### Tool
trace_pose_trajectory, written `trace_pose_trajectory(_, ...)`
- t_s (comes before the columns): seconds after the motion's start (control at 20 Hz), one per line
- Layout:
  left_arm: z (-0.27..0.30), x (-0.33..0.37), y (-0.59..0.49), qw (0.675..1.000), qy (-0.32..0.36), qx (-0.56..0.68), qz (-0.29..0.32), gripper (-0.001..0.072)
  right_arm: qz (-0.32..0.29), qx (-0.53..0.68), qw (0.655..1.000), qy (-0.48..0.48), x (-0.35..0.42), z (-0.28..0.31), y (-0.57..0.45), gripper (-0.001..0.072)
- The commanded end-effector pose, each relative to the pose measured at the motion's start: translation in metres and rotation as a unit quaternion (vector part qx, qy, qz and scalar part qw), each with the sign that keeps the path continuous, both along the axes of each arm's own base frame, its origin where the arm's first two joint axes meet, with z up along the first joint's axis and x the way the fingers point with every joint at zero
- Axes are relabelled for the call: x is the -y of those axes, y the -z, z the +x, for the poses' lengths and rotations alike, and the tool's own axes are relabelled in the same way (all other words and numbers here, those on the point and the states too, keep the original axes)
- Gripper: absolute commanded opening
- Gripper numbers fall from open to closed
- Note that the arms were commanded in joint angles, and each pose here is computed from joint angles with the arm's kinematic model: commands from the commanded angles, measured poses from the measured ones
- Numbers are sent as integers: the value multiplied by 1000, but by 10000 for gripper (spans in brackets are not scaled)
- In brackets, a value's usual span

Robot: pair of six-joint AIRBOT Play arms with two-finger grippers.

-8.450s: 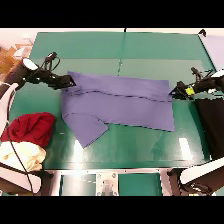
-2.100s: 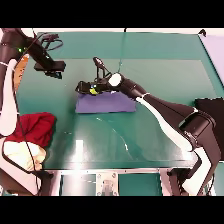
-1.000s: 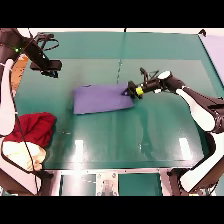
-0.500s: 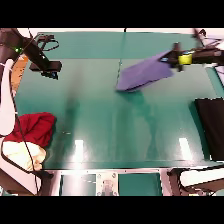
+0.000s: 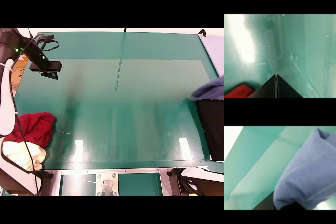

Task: Fold the shirts.

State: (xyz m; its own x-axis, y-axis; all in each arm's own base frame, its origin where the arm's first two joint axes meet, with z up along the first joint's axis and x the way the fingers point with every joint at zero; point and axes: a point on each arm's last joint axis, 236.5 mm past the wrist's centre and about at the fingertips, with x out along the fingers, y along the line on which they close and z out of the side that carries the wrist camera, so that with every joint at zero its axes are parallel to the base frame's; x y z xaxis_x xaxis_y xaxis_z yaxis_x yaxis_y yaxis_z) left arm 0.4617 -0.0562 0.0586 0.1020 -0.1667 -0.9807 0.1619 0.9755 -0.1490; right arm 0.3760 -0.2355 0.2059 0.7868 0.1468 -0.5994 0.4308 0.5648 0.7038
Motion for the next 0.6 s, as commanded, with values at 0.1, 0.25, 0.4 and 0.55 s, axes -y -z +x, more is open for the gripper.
trace_pose_trajectory(0.1,-3,0,5,1000,0,-9,0,34,-53,-96,987,115,63,-93,10,10)
trace_pose_trajectory(0.25,-6,0,7,1000,1,-15,-1,34,-56,-195,967,157,67,-138,31,10)
trace_pose_trajectory(0.4,-6,0,7,1000,2,-17,-1,34,-56,-262,949,168,63,-170,54,10)
trace_pose_trajectory(0.55,-7,4,7,1000,3,-17,-8,34,-25,-359,915,184,51,-214,102,10)
